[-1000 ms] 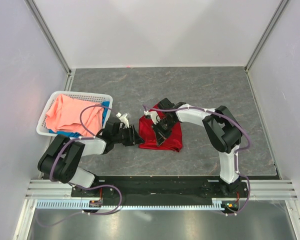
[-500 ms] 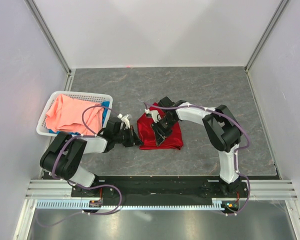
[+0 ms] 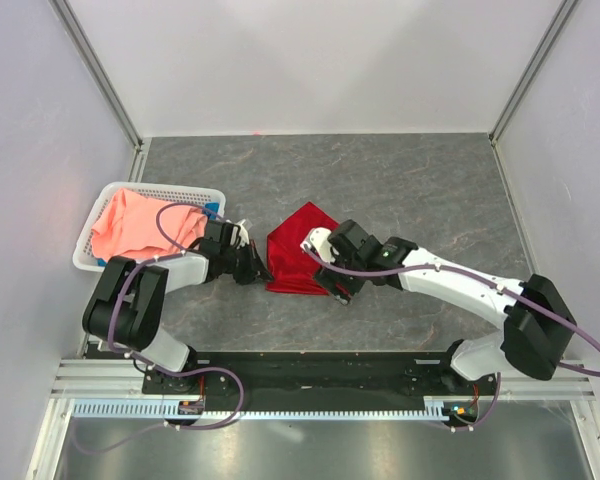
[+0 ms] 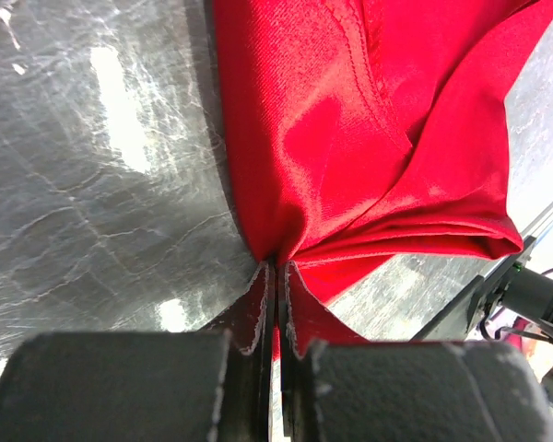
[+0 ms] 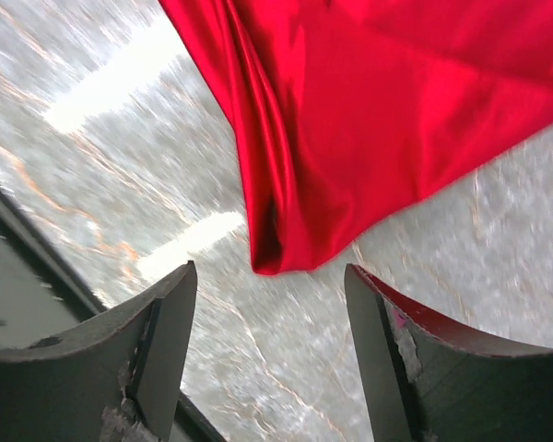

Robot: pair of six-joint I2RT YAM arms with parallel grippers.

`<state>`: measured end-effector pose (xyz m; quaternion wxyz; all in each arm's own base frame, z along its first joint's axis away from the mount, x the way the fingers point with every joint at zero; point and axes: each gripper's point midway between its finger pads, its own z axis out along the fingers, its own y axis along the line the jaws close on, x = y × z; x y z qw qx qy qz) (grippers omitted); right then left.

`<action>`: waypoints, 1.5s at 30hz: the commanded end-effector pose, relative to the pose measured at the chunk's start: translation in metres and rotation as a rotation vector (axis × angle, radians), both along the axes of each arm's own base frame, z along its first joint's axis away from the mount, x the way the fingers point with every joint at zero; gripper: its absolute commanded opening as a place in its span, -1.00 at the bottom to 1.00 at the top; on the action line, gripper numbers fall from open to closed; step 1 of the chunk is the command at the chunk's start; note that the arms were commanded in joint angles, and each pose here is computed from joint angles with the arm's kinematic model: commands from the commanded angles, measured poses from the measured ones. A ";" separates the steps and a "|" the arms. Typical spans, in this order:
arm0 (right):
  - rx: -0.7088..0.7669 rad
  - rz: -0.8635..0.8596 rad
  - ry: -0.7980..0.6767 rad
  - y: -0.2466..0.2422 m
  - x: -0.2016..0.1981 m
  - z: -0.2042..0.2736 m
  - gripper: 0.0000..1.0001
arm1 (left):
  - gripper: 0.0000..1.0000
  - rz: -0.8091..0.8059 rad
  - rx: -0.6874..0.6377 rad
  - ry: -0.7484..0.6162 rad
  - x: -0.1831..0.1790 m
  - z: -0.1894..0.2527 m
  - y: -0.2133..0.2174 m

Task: Fold the napkin, place the utensils inside, and roll it up
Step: Roll the napkin with the utensil

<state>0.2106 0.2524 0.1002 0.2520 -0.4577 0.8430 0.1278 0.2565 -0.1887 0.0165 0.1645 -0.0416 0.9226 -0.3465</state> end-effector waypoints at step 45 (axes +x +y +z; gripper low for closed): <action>-0.044 0.155 0.138 0.009 0.009 -0.049 -1.00 | -0.96 -0.048 0.047 0.040 0.000 -0.008 0.008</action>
